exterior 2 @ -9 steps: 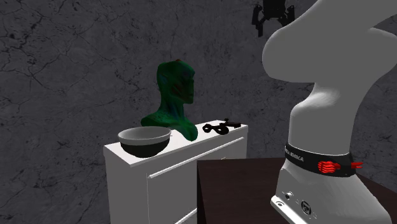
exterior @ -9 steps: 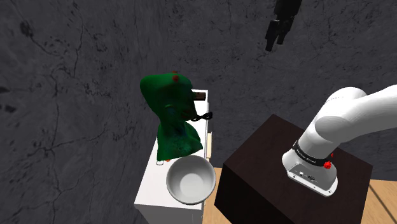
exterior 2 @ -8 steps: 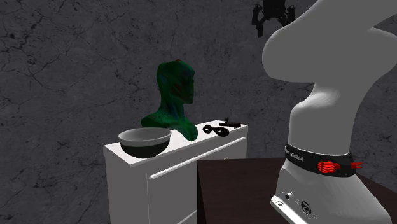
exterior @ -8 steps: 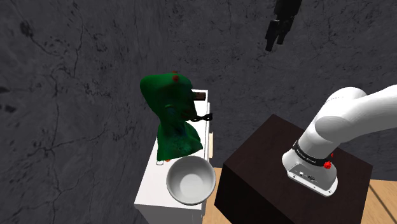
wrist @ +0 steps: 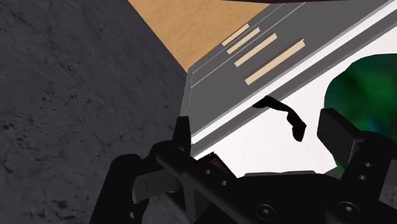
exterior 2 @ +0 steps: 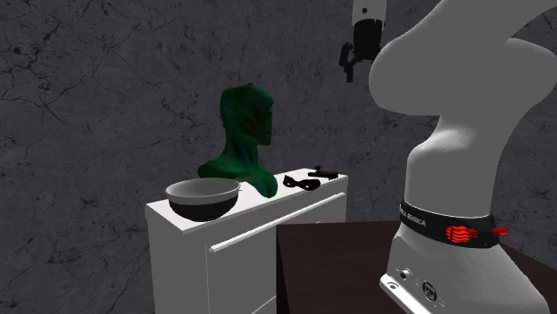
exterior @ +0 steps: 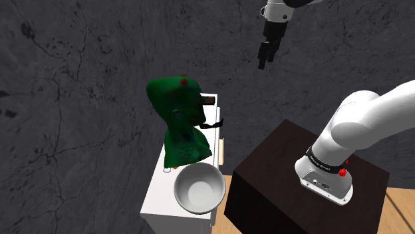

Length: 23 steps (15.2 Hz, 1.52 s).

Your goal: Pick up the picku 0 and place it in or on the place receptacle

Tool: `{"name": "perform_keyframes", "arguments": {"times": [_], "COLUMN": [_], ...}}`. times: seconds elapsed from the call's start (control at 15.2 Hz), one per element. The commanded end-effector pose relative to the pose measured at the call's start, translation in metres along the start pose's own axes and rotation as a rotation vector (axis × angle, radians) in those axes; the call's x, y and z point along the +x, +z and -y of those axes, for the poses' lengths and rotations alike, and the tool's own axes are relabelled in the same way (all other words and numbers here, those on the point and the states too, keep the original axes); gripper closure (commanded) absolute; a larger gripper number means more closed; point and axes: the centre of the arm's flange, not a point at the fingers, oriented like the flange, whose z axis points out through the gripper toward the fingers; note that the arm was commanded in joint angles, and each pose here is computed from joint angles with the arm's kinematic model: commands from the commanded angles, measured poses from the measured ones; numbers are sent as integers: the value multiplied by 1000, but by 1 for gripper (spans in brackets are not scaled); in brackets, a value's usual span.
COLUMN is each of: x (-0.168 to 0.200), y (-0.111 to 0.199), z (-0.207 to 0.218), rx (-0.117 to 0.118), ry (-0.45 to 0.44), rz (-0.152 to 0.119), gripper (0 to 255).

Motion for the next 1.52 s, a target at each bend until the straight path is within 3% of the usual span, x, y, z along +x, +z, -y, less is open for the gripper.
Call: {"name": "perform_keyframes", "arguments": {"times": [0.0,1.45], "x": [16,177], "y": [20,248], "z": [1,84], "rx": [14,167], "ry": [-35,-419], "rz": [4,67], "gripper": [0,0]}}
